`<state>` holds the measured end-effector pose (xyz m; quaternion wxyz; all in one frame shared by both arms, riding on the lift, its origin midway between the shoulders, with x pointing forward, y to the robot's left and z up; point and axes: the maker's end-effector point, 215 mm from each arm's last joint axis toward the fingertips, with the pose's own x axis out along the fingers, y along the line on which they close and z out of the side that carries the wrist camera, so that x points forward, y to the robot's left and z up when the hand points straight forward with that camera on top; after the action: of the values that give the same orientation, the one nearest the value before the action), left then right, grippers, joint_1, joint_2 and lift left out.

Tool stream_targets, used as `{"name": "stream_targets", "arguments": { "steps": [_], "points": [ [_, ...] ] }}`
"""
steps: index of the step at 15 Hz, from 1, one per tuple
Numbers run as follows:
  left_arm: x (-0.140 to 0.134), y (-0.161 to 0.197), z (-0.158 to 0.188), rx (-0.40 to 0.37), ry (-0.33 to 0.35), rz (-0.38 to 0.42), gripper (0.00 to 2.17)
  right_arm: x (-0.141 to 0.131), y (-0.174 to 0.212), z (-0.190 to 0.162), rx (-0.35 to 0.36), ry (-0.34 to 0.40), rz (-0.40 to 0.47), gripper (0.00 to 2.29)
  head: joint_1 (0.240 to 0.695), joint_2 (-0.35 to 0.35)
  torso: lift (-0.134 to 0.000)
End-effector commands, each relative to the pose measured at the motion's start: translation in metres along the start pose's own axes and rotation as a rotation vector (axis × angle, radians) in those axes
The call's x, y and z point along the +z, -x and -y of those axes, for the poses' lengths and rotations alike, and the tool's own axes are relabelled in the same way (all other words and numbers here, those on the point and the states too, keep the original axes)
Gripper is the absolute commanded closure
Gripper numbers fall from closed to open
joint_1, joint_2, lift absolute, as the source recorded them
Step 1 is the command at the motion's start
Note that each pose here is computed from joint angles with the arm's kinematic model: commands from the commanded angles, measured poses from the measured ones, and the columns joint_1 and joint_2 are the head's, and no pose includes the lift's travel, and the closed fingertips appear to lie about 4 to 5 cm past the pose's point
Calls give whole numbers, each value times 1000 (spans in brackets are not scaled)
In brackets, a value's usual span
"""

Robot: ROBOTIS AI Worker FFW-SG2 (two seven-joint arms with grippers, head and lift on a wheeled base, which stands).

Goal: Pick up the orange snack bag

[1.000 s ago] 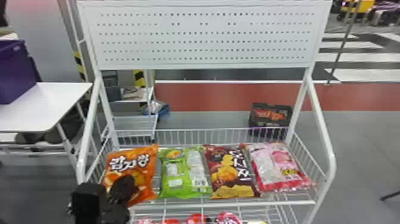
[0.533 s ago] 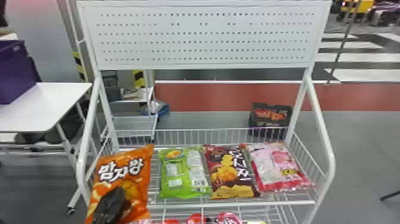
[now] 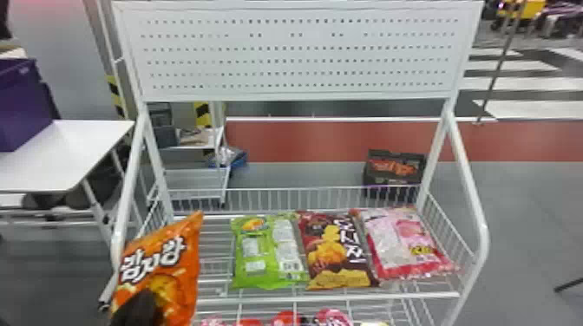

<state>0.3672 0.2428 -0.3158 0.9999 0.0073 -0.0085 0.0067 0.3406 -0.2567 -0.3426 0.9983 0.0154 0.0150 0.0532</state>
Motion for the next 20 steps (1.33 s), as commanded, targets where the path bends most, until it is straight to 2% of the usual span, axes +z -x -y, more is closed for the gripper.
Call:
{"name": "stream_targets", "arguments": {
  "steps": [1,6,13,20],
  "points": [
    [3,10,-11,16,0,12,1349,-2,0,0,0,-1,-3,167,499,0,0],
    [-3,19,-17,18,3,-11,1349,-5,-3,-2,3,-4,-5,167,499,0,0],
    [9,37,-26,24,19,33,1352,-7,-3,-2,3,-3,-8,167,499,0,0],
    [6,38,-24,16,18,27,1352,-7,0,-6,8,-5,-12,167,499,0,0]
  ]
}}
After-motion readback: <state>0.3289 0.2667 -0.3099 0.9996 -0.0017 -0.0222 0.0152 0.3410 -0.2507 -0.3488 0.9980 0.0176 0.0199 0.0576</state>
